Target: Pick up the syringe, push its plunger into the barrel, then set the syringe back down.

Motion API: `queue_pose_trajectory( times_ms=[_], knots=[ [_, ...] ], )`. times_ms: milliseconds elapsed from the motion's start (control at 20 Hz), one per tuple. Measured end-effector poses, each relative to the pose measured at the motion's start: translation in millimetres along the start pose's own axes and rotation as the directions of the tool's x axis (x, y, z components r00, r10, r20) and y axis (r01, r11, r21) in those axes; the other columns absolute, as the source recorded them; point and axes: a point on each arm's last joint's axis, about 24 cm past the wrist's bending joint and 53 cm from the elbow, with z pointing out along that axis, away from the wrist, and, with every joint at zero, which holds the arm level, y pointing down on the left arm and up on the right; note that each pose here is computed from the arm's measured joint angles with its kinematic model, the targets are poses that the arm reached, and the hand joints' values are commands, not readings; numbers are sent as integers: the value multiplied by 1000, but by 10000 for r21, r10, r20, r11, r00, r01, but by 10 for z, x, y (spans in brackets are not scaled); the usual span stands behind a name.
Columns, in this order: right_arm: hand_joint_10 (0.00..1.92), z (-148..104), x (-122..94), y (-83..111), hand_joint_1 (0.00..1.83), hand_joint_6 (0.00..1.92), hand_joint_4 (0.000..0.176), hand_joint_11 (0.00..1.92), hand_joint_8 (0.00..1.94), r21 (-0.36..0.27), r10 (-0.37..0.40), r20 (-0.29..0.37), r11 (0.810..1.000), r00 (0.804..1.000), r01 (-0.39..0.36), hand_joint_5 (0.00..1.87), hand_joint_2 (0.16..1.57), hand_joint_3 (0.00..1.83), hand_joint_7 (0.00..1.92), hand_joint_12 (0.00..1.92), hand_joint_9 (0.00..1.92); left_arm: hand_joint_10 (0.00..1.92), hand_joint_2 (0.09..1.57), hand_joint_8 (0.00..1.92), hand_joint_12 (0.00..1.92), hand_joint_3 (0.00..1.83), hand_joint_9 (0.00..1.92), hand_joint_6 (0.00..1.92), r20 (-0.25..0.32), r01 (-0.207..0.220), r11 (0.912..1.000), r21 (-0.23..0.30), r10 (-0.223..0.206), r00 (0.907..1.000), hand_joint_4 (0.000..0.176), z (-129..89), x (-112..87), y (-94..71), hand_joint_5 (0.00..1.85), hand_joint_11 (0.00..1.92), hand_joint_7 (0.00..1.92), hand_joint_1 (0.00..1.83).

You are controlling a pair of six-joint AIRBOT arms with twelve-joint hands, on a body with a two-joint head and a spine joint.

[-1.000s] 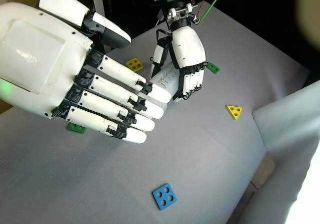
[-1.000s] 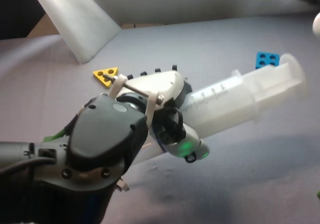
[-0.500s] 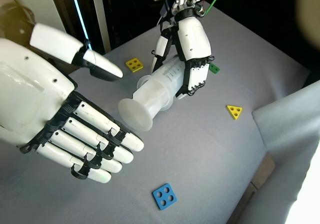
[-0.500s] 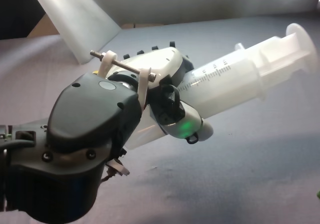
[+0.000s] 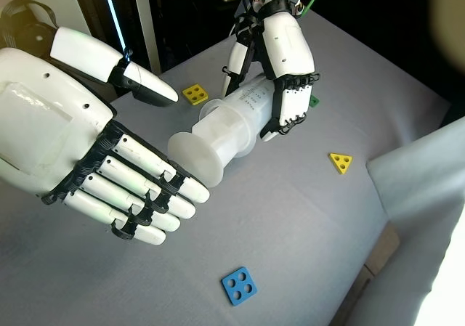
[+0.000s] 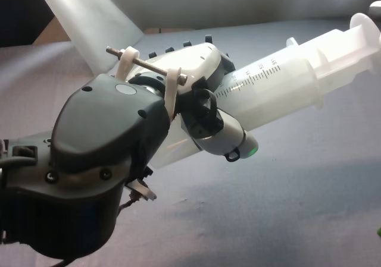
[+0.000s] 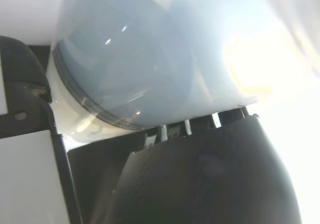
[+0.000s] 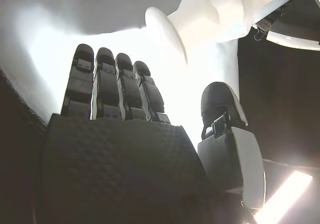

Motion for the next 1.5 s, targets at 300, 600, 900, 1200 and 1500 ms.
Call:
queue_pose_trajectory(
  times_ms=[300, 600, 900, 1200, 1500],
  knots=[
    [0, 74, 352, -45, 0, 0, 0, 0, 0, 135, 1181, -1169, 9930, 9861, -1174, 0, 1300, 0, 0, 0, 0, 1328, 1133, 1058, 1387, 1, 792, 1006, 128, -15, 9999, -172, 17, 9999, 0, 13, -62, 37, 941, 521, 967, 1368],
    [0, 91, 506, 10, 0, 0, 0, 0, 0, 17, 1617, -1763, 9865, 9710, -1640, 0, 1302, 0, 0, 0, 0, 1348, 1138, 1093, 1420, 1, 784, 989, 269, -36, 9995, -299, 44, 9996, 0, 19, -100, 68, 925, 503, 964, 1367],
    [0, 145, 659, -1, 0, 0, 0, 0, 0, 103, 1627, -2156, 9863, 9628, -1644, 0, 1307, 0, 0, 0, 0, 1290, 1132, 1000, 1352, 0, 808, 1096, 367, -130, 9990, -423, 146, 9992, 0, 27, -132, 100, 903, 574, 993, 1369],
    [0, 226, 893, -76, 0, 0, 0, 0, 0, 379, 1495, -2605, 9888, 9538, -1447, 0, 1303, 0, 0, 0, 0, 1325, 1132, 998, 1384, 0, 801, 1046, 373, -239, 9984, -515, 258, 9990, 0, 26, -134, 122, 917, 541, 993, 1370],
    [0, 289, 1113, -153, 0, 0, 0, 0, 0, 603, 1273, -3012, 9916, 9450, -1144, 0, 1303, 0, 0, 0, 0, 1308, 1126, 968, 1400, 0, 812, 1036, 326, -257, 9978, -612, 278, 9991, 0, 25, -118, 142, 932, 506, 1002, 1371]
  ],
)
